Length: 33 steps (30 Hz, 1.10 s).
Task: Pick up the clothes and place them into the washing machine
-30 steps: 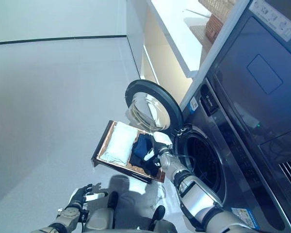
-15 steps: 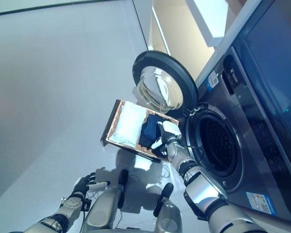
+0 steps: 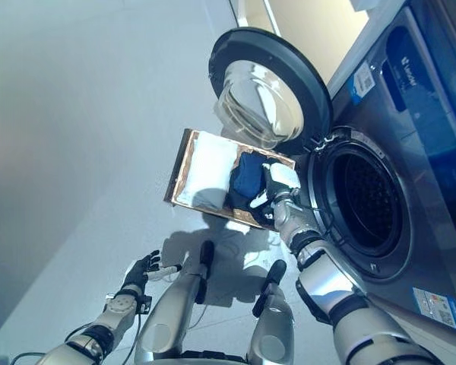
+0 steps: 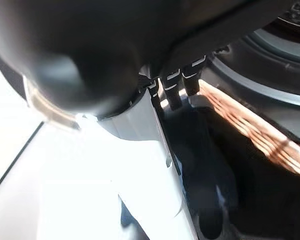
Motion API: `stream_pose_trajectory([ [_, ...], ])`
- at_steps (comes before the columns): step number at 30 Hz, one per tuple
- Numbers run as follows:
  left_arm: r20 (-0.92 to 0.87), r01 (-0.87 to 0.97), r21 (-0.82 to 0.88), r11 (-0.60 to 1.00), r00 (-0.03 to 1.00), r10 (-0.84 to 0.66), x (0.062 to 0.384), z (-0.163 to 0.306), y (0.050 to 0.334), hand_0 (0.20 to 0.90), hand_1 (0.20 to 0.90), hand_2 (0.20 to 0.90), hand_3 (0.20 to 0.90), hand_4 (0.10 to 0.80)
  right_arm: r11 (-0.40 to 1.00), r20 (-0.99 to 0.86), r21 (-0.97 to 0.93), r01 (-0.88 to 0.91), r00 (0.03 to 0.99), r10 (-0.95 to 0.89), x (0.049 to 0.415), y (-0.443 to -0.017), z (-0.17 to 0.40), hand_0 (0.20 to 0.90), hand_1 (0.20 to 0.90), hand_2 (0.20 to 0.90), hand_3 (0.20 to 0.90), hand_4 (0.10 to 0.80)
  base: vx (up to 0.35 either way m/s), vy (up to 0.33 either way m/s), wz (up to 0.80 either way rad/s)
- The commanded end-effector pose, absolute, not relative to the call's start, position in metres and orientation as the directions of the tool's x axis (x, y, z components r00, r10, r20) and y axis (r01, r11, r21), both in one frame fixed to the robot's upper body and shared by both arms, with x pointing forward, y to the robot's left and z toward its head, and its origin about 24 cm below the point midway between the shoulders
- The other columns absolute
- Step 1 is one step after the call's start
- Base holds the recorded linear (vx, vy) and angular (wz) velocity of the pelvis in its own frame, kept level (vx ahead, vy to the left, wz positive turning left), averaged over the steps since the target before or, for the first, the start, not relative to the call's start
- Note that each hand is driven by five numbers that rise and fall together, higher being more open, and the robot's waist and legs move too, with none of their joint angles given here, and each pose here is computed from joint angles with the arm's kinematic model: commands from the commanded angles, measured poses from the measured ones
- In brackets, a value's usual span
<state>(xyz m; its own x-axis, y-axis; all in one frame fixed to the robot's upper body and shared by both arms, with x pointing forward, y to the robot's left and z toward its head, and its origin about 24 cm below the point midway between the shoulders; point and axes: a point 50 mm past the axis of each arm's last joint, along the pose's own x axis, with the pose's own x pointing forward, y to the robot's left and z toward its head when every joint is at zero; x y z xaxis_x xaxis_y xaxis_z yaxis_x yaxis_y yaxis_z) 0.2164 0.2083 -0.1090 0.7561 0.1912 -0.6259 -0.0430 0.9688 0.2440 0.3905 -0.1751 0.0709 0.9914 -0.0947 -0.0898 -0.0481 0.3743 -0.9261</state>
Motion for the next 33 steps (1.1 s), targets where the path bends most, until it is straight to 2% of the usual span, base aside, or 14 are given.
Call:
stream_pose_trajectory([
  [1,-0.599,-0.033,0.254,0.967,0.779,0.183,0.213,-0.108,0.208,0.900,0.900,0.900,0.900,0.800,0.356,0.178,-0.909,0.218,0.974,-0.144,0.415,-0.186,0.149,0.900,0.900,0.900,0.900,0.800,-0.022,0.013,0.05],
  [15,-0.477,-0.043,0.159,0.986,0.871,0.115,0.236,-0.082,0.195,0.900,0.900,0.900,0.900,0.800,0.261,0.304,-0.892,0.368,0.918,-0.254,0.417,-0.230,0.200,0.900,0.900,0.900,0.900,0.800,-0.032,0.009,0.05],
  [21,-0.480,-0.059,0.153,0.986,0.868,0.126,0.238,-0.083,0.193,0.900,0.900,0.900,0.900,0.800,0.273,0.305,-0.891,0.362,0.924,-0.231,0.418,-0.222,0.198,0.900,0.900,0.900,0.900,0.800,-0.015,0.018,0.03],
  [33,-0.470,-0.093,0.165,0.982,0.868,0.162,0.244,-0.081,0.192,0.900,0.900,0.900,0.900,0.800,0.377,0.144,-0.909,0.176,0.983,-0.110,0.416,-0.166,0.142,0.900,0.900,0.900,0.900,0.800,0.005,0.001,-0.02],
])
